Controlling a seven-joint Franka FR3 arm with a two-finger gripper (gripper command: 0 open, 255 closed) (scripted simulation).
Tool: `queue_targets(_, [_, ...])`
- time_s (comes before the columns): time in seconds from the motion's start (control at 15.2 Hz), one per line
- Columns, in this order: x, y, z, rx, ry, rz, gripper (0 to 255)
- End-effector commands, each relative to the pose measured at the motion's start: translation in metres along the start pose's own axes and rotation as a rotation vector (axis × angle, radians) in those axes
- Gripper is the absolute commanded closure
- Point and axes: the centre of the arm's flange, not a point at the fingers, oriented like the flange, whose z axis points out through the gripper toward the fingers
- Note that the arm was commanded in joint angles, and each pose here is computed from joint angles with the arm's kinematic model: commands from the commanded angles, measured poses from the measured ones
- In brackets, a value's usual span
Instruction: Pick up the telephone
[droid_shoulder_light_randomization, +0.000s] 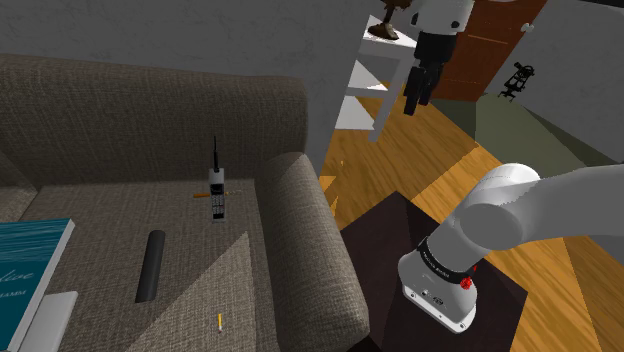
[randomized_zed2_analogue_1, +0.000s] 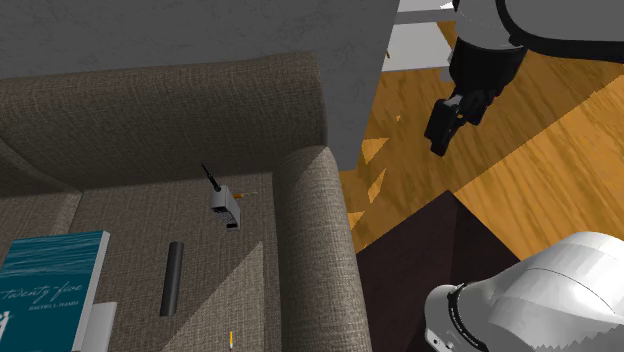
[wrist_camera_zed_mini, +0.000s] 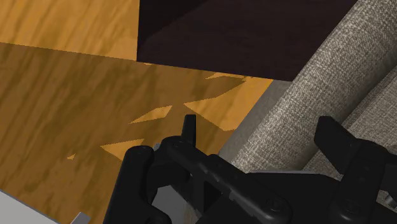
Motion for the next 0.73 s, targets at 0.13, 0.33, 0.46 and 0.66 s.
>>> queue_targets(0.13, [0.012, -0.021, 0.01, -0.003, 0.006, 0.019, 0])
queue_targets(0.33, [0.032, -0.052, 0.024, -0.008, 0.015, 0.048, 0])
queue_targets(0.46, [0.045, -0.073, 0.034, -0.012, 0.02, 0.067, 0])
queue_targets(0.66, [0.067, -0.103, 0.048, -0.016, 0.029, 0.096, 0])
